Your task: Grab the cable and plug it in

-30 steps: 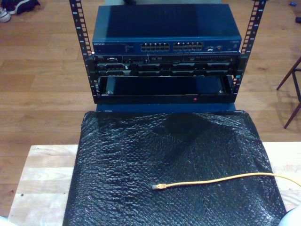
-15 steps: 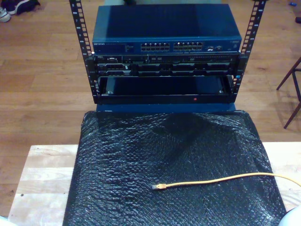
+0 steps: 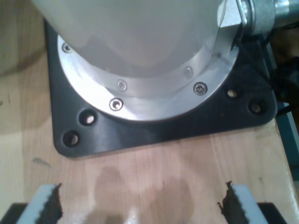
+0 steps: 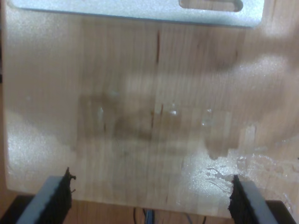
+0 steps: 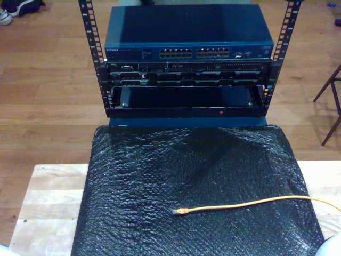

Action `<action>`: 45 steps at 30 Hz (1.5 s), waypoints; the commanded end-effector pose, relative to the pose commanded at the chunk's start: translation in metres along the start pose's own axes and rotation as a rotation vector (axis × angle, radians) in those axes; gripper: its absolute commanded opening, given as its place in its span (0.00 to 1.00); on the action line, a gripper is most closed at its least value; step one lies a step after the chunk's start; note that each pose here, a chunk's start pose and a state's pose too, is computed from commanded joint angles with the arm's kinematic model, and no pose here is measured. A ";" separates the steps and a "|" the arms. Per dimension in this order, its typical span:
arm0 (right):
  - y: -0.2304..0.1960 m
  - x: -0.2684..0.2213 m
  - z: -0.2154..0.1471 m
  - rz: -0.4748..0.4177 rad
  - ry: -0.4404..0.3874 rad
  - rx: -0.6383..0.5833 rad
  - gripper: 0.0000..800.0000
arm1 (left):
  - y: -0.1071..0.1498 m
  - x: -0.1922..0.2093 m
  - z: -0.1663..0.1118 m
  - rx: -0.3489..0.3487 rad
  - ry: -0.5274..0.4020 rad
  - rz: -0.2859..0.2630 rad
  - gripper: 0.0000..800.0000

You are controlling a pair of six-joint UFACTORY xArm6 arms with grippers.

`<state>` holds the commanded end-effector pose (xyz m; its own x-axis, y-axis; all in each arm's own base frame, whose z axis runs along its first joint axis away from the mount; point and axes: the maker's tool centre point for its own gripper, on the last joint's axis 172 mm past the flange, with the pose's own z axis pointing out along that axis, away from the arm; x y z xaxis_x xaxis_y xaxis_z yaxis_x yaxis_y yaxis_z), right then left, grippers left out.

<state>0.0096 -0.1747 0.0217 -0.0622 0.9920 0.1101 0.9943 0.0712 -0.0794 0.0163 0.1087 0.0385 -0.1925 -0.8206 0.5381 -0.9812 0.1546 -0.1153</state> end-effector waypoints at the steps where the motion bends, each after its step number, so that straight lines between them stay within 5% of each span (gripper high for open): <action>1: 0.000 0.000 0.000 0.000 0.002 0.000 1.00 | 0.000 0.000 0.000 0.000 0.000 0.000 1.00; 17: 0.000 -0.001 -0.001 0.004 0.000 -0.001 1.00 | 0.000 0.001 -0.002 -0.002 0.005 -0.001 1.00; 24: -0.002 0.000 -0.008 0.006 0.015 0.006 1.00 | 0.001 -0.007 -0.019 -0.015 -0.064 0.000 1.00; 40: 0.000 -0.009 -0.062 0.088 0.061 -0.026 1.00 | 0.001 -0.019 -0.054 -0.031 -0.180 0.002 1.00; 45: 0.010 -0.014 -0.090 0.152 0.080 -0.069 1.00 | -0.002 -0.009 -0.067 -0.025 -0.143 -0.020 1.00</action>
<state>0.0281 -0.1972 0.1084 0.0932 0.9792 0.1804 0.9955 -0.0887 -0.0332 0.0191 0.1531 0.0898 -0.1716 -0.8934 0.4151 -0.9851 0.1501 -0.0841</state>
